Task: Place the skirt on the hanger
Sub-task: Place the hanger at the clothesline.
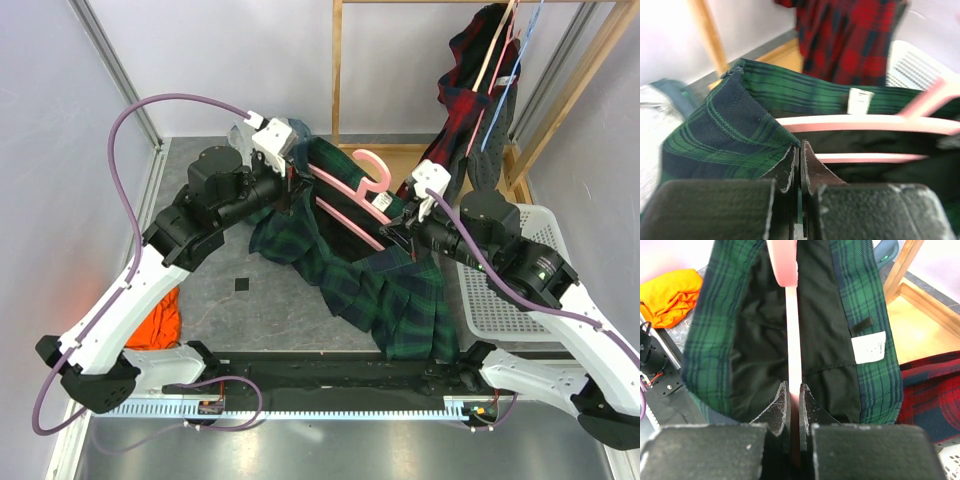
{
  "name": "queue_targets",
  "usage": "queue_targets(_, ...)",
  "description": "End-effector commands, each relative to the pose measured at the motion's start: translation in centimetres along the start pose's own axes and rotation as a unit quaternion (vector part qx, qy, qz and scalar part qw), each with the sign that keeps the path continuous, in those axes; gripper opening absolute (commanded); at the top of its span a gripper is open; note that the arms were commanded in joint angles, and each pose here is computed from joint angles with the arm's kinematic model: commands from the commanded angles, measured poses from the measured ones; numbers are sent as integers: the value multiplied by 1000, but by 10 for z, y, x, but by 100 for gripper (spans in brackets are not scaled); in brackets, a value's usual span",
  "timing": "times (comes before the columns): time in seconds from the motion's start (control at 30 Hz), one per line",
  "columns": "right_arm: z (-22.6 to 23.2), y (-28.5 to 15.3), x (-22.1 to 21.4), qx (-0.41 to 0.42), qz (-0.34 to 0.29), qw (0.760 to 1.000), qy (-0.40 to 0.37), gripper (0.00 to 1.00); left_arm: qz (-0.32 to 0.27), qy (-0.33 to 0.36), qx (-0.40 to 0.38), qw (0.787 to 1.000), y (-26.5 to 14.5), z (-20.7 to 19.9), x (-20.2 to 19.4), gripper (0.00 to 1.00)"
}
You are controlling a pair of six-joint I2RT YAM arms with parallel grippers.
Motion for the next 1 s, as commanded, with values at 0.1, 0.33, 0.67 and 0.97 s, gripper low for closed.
queue_targets(0.1,6,3,46,5,-92,996,11,0,-42,27,-144,988,-19,-43,10,2)
queue_targets(0.33,0,-19,65,-27,-138,990,33,0,-42,21,-144,988,-20,-43,9,2)
queue_targets(0.67,-6,-66,81,-64,-177,981,53,0,-90,3,-226,970,-9,-66,38,26)
queue_targets(0.97,-22,-100,85,-128,-191,971,68,0,-130,-10,-173,976,-8,-52,59,91)
Point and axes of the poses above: each gripper's point midway between its finger pads, its own y axis out along the fingers, its own z axis along the line the jaws close on, x = y × z, the point moved 3 cm from there along -y, back along the fingers, and after that the axes turned 10 degrees about y, right-handed, at the moved point
